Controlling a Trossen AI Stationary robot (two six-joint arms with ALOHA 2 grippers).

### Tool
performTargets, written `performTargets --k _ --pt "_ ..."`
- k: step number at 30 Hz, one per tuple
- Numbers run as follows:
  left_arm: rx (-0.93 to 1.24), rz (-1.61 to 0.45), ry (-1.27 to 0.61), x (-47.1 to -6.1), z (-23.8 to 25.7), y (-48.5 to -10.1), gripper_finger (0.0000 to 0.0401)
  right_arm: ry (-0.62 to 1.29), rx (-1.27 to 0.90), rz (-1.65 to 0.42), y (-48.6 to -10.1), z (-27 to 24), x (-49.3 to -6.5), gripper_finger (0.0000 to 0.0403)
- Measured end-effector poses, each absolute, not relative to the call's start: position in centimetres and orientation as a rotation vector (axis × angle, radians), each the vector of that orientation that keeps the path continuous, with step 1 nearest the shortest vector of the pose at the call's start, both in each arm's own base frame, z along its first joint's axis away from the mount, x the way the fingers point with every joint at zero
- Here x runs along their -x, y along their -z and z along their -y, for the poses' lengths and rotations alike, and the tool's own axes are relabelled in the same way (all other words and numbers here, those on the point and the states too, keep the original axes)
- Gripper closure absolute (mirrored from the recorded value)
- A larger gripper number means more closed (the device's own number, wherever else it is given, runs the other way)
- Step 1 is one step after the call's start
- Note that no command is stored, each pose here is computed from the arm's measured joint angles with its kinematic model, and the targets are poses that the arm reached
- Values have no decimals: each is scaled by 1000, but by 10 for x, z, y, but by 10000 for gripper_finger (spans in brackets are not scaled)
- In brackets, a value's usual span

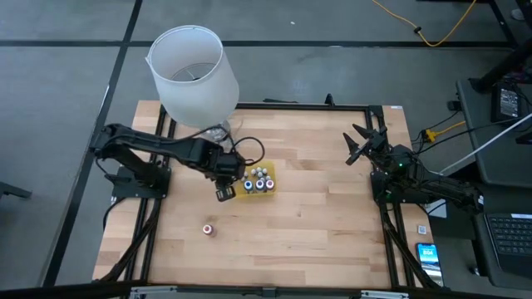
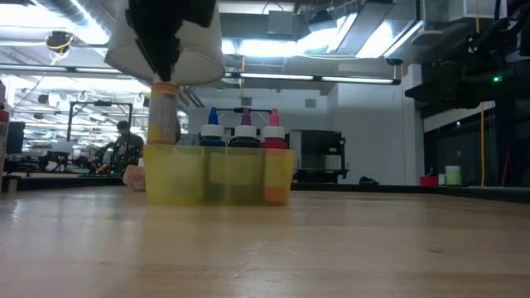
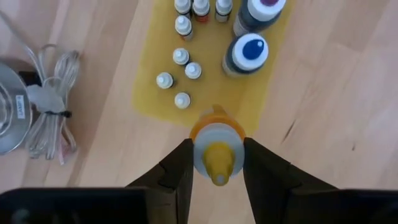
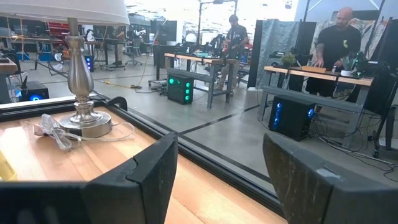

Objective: Pick & Place food coloring
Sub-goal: Put the yellow food coloring bottle into the yellow bin

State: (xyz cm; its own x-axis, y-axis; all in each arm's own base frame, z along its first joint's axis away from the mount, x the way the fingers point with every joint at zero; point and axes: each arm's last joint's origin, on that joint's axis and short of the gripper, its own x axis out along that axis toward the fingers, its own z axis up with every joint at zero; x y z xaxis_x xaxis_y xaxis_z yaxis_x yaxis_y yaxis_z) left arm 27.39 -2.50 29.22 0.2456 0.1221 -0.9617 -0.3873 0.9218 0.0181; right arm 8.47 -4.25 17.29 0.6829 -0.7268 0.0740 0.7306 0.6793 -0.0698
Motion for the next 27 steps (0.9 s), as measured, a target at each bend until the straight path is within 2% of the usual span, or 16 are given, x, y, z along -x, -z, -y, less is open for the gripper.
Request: performTargets --k 27 --pt "205 -1240 -287 -322 32 -253 290 818 97 41 -173 42 -85 166"
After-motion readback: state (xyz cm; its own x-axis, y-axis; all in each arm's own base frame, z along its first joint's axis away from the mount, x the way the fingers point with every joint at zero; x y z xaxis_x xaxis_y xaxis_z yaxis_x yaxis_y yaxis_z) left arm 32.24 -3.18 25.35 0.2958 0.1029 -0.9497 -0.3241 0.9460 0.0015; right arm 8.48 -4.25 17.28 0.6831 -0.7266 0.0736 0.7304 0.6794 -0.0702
